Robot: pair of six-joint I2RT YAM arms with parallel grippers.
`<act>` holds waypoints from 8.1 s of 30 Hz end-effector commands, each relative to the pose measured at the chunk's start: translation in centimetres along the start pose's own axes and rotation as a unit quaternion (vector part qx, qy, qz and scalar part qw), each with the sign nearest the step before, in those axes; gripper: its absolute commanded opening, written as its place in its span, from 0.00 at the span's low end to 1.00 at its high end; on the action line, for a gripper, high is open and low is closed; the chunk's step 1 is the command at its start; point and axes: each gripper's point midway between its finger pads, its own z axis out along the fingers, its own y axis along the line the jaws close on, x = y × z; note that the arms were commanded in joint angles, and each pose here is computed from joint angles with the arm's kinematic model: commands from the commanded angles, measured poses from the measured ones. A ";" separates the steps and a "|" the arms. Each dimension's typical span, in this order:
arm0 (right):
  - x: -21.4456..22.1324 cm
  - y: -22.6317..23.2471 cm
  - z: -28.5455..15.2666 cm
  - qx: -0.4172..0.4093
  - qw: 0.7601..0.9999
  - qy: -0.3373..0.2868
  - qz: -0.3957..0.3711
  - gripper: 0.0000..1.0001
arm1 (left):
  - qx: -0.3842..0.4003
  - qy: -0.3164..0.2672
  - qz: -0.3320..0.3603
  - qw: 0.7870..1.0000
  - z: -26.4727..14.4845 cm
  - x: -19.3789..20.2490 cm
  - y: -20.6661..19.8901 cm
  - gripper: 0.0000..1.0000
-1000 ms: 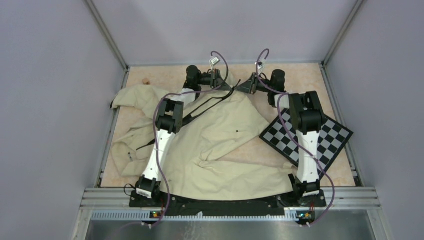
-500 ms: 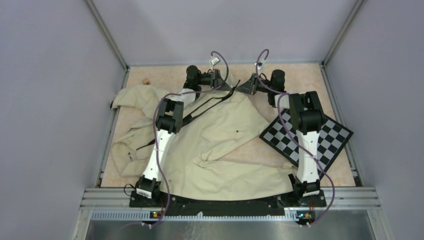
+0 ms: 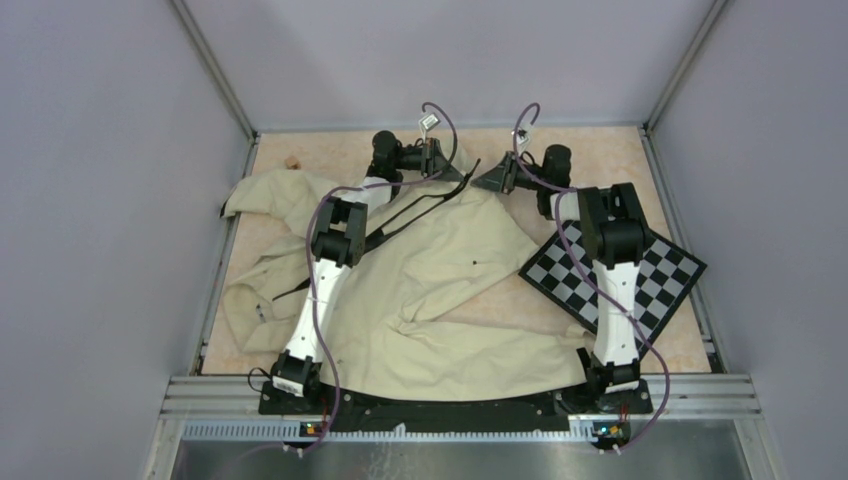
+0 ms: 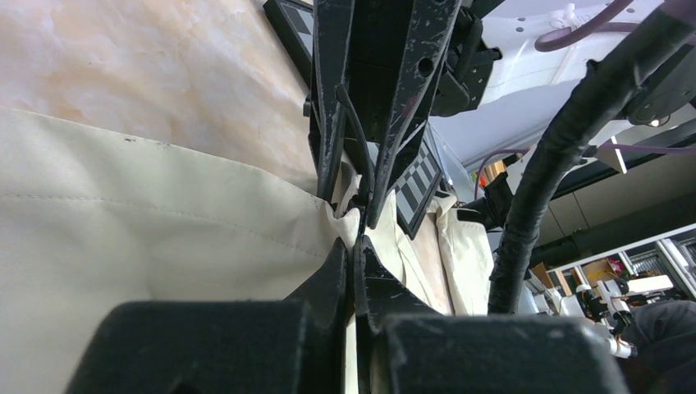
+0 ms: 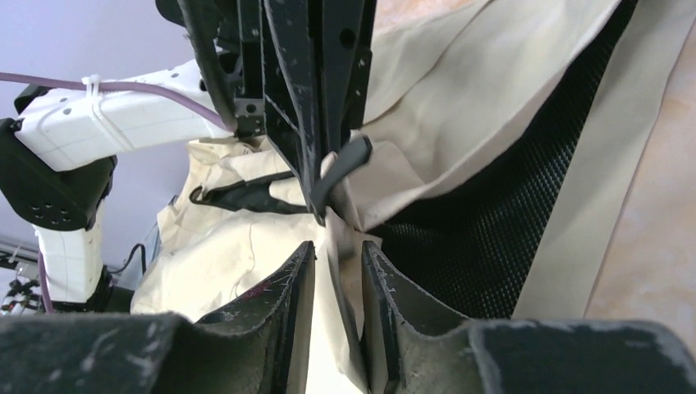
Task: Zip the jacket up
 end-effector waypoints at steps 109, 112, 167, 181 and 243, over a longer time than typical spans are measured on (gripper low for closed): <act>-2.7 2.9 0.4 -0.058 0.997 -0.051 -0.023 0.00 | -0.313 0.007 0.332 0.890 5.1 -6.0 -0.9 0.42; -2.7 2.8 0.4 -0.055 0.997 -0.052 -0.020 0.00 | -0.315 -0.017 0.341 0.885 5.2 -6.8 -1.8 0.33; -2.9 4.7 0.8 0.044 0.992 -0.005 -0.122 0.38 | -0.279 -0.339 0.243 0.865 2.3 -5.5 -6.1 0.00; -4.1 7.7 -0.4 0.049 0.989 -0.025 -0.140 0.48 | -0.271 -0.338 0.238 0.869 2.6 -5.4 -5.9 0.00; -6.1 3.5 -5.1 0.017 0.978 -0.207 0.008 0.00 | -0.321 -0.411 0.197 0.831 -1.1 0.1 -8.3 0.06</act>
